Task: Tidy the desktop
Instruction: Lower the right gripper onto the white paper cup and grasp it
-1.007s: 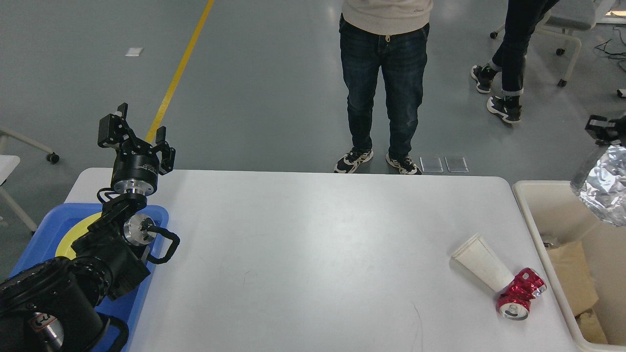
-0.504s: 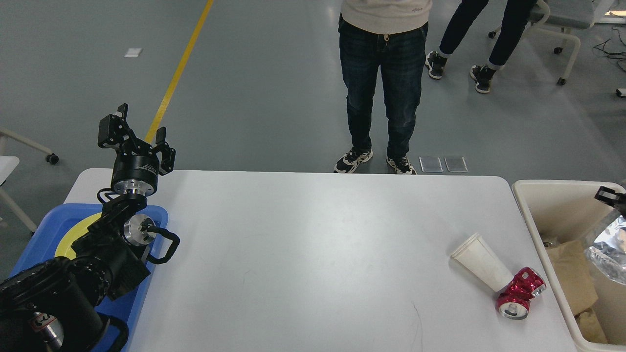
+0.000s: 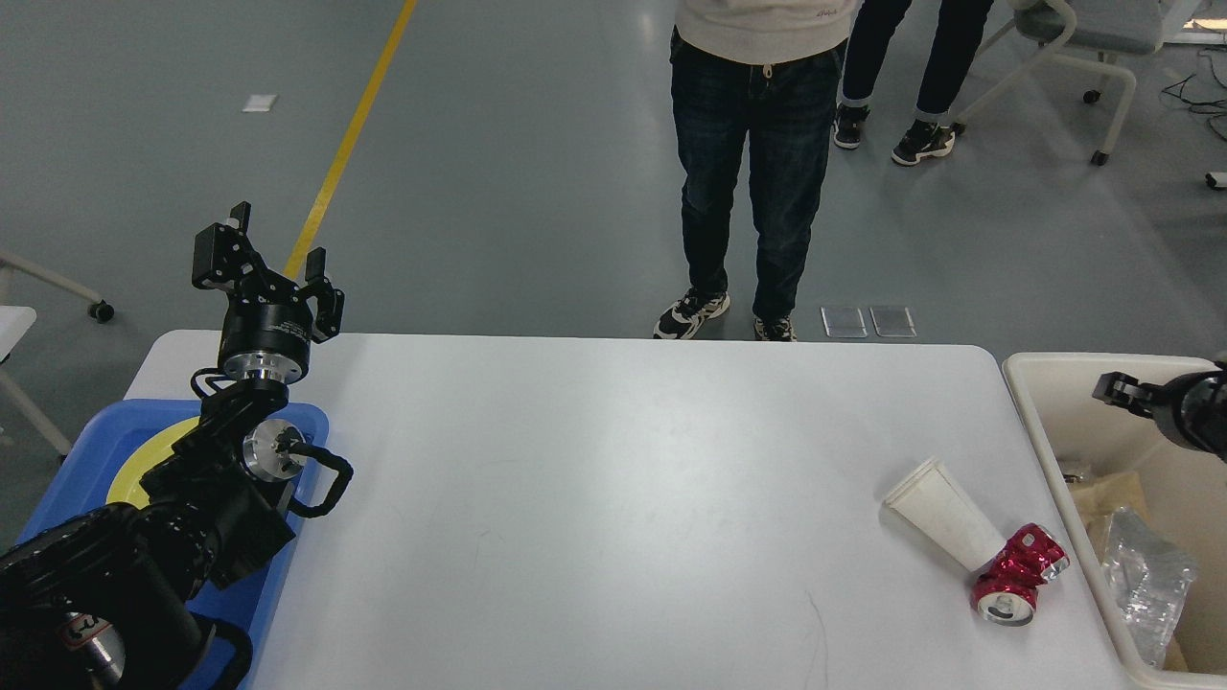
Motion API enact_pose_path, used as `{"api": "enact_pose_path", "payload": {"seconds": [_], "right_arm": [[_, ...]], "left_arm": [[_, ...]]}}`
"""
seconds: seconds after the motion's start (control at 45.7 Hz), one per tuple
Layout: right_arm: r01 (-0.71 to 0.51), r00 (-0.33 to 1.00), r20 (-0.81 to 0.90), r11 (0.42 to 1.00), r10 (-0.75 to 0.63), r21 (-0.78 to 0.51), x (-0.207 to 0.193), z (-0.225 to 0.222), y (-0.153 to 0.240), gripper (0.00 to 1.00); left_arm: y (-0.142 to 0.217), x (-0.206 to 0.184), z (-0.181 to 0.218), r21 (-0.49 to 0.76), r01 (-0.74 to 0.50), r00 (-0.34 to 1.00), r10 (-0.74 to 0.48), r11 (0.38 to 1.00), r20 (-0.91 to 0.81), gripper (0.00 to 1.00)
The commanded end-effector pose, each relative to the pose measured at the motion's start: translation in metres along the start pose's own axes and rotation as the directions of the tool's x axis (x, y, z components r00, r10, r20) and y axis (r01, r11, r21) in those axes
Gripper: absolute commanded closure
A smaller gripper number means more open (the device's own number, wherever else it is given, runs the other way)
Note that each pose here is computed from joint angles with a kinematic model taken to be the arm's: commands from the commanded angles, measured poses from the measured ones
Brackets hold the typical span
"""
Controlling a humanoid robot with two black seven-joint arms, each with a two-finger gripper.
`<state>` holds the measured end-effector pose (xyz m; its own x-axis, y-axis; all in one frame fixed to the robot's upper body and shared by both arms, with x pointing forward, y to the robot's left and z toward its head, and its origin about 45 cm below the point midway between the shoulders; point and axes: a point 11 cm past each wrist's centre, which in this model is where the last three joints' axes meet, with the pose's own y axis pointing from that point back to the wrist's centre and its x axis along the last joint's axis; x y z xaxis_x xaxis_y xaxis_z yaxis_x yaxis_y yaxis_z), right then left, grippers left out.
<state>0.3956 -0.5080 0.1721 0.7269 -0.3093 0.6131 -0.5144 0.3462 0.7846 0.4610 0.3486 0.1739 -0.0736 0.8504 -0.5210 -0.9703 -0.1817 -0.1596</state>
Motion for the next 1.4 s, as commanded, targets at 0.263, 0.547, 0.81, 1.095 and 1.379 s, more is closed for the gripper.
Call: {"api": "enact_pose_path", "payload": {"seconds": [0.263, 0.547, 0.81, 1.095, 1.379], "right_arm": [[0.225, 0.887, -0.446, 0.956, -0.121, 0.189, 0.027, -0.131, 0.140, 0.00], [0.343, 0.782, -0.600, 0.920, -0.169, 0.188, -0.001, -0.154, 0.184, 0.00], [0.321, 0.701, -0.702, 0.935, -0.126, 0.153, -0.049, -0.133, 0.121, 0.00], [0.374, 0.626, -0.760, 0.923, -0.176, 0.094, -0.126, -0.123, 0.058, 0.00], [0.316, 0.611, -0.778, 0.946, -0.147, 0.069, -0.145, -0.123, 0.016, 0.00]], "left_arm": [[0.000, 0.000, 0.000, -0.001, 0.000, 1.000, 0.000, 1.000, -0.001, 0.04], [0.000, 0.000, 0.000, 0.000, 0.000, 1.000, 0.000, 1.000, 0.000, 0.04], [0.000, 0.000, 0.000, 0.001, -0.001, 1.000, 0.001, 1.000, 0.001, 0.04], [0.000, 0.000, 0.000, 0.001, -0.001, 1.000, 0.001, 1.000, 0.001, 0.04], [0.000, 0.000, 0.000, 0.001, -0.001, 1.000, 0.001, 1.000, 0.001, 0.04]]}}
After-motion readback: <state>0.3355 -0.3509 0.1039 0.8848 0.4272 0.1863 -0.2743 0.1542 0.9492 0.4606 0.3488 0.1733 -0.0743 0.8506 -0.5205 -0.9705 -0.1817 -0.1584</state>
